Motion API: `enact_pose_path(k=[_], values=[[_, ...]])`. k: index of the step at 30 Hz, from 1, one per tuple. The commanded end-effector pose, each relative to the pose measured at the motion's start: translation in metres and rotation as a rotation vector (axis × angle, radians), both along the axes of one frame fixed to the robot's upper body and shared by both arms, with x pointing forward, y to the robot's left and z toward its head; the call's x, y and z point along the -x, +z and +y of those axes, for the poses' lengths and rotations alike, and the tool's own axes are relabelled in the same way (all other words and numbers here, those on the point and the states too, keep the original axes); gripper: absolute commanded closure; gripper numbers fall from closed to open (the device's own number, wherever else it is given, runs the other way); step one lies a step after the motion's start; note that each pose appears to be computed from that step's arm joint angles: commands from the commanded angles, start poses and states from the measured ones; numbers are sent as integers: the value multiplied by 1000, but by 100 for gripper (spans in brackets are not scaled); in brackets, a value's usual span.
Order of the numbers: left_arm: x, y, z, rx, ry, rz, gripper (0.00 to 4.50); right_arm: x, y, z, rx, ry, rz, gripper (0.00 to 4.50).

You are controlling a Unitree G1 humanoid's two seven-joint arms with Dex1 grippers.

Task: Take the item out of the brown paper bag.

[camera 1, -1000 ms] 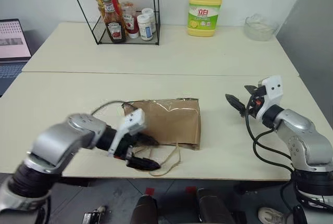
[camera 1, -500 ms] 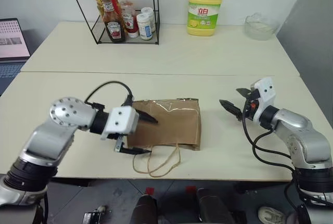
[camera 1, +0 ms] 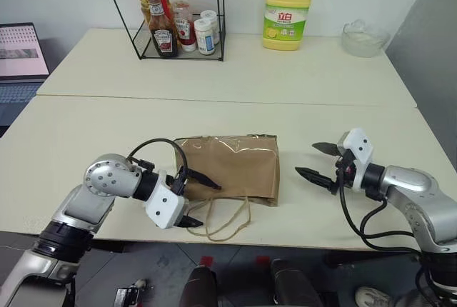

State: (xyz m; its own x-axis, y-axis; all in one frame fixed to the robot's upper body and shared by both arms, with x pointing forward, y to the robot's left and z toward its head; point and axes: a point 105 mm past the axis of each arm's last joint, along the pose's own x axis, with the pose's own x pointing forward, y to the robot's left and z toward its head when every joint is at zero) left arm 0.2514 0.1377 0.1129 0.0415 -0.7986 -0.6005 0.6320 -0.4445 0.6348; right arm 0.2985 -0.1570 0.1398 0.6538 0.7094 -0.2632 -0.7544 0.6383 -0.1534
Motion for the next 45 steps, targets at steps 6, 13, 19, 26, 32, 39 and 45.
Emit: enact_pose_path(k=[6, 13, 19, 26, 32, 39, 45], values=[[-3, -4, -24, 175, 81, 71, 39, 2, 10, -5, 6, -21, -51, 0], [-1, 17, -24, 326, 235, 325, 249, 18, -7, -15, 140, 54, -51, 0], [-13, 29, -23, 452, 426, 503, 441, 49, -22, -16, 355, 299, -186, 0], [-31, 42, -29, 660, 653, 761, 449, 86, -30, 15, 457, 660, -573, 0], [-39, 49, -29, 698, 718, 845, 449, 91, -39, 34, 438, 799, -818, 0], [-38, 50, -31, 697, 739, 887, 449, 83, -56, 58, 420, 858, -1006, 0], [-39, 52, -32, 699, 748, 906, 449, 58, -60, 93, 459, 820, -1094, 0]])
